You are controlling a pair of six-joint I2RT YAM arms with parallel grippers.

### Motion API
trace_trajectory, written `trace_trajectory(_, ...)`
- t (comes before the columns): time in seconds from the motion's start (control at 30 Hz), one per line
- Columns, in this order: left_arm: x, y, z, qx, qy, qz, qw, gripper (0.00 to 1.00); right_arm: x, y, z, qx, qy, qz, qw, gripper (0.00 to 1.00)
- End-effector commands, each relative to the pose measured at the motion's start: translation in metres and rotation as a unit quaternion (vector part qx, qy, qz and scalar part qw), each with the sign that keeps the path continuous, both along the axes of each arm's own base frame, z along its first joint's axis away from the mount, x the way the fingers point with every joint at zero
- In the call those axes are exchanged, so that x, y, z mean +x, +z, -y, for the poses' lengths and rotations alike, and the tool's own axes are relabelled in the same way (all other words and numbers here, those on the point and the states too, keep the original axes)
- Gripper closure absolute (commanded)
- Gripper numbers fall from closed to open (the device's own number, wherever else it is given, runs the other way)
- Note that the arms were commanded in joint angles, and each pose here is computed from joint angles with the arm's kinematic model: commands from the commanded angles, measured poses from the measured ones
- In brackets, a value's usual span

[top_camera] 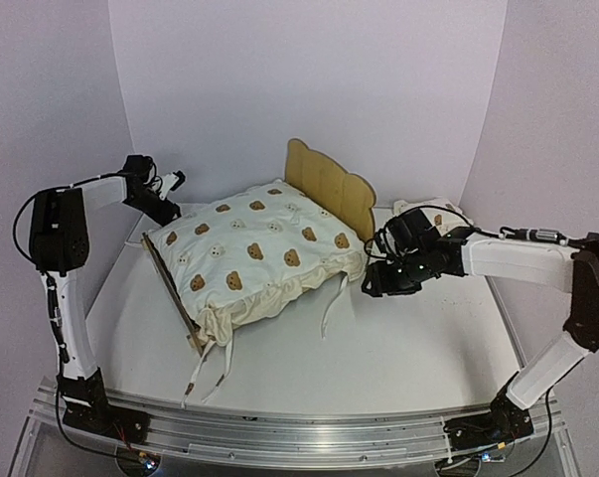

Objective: Set up the pet bed

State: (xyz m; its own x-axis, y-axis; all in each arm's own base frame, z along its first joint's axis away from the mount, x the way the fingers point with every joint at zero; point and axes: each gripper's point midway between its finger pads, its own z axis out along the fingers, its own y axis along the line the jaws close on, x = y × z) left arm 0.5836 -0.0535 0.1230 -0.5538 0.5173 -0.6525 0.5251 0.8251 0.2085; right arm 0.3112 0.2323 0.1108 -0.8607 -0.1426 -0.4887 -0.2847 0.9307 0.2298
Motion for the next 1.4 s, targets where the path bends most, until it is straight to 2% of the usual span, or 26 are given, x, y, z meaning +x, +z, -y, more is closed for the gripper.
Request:
trace_trajectory(0.0, -0.087, -0.025, 0.040, 0.007, -0.098, -0.087, 0.991, 0.28, 0.050, -0.007, -0.035, 0.058, -0.048, 0.030, 0.997, 0.42)
trace_trajectory(0.17, -0.147, -0.022, 0.064, -0.003, -0.153, -0.120, 0.981, 0.29, 0.097, -0.027, -0.060, 0.048, -0.070, 0.033, 0.996, 0.42)
trace_trajectory(0.5, -0.260, -0.024, 0.162, -0.010, -0.295, -0.137, 0.945, 0.30, 0.178, -0.011, -0.114, 0.107, -0.066, 0.066, 0.990, 0.43)
trace_trajectory(0.63, -0.297, -0.019, 0.193, -0.033, -0.329, -0.160, 0.930, 0.30, 0.184, 0.011, -0.108, 0.113, -0.065, 0.086, 0.988, 0.43)
trace_trajectory(0.73, -0.314, -0.008, 0.207, -0.049, -0.344, -0.162, 0.923, 0.30, 0.177, 0.024, -0.078, 0.092, -0.075, 0.098, 0.988, 0.42)
trace_trajectory(0.87, -0.314, 0.010, 0.207, -0.054, -0.335, -0.163, 0.926, 0.30, 0.157, 0.037, -0.023, 0.043, -0.093, 0.103, 0.989, 0.42)
trace_trajectory(0.97, -0.302, 0.028, 0.193, -0.043, -0.315, -0.139, 0.938, 0.31, 0.130, 0.056, -0.005, 0.016, -0.061, 0.107, 0.992, 0.42)
trace_trajectory(1.13, -0.254, 0.063, 0.133, -0.042, -0.241, -0.089, 0.966, 0.30, 0.069, 0.080, -0.010, 0.045, 0.012, 0.061, 0.997, 0.42)
trace_trajectory(1.27, -0.215, 0.071, 0.071, -0.014, -0.174, -0.047, 0.984, 0.30, 0.017, 0.098, -0.034, 0.065, 0.077, 0.068, 0.993, 0.41)
trace_trajectory(1.37, -0.191, 0.069, 0.034, -0.028, -0.122, -0.042, 0.991, 0.27, -0.025, 0.096, -0.060, 0.072, 0.110, 0.057, 0.990, 0.40)
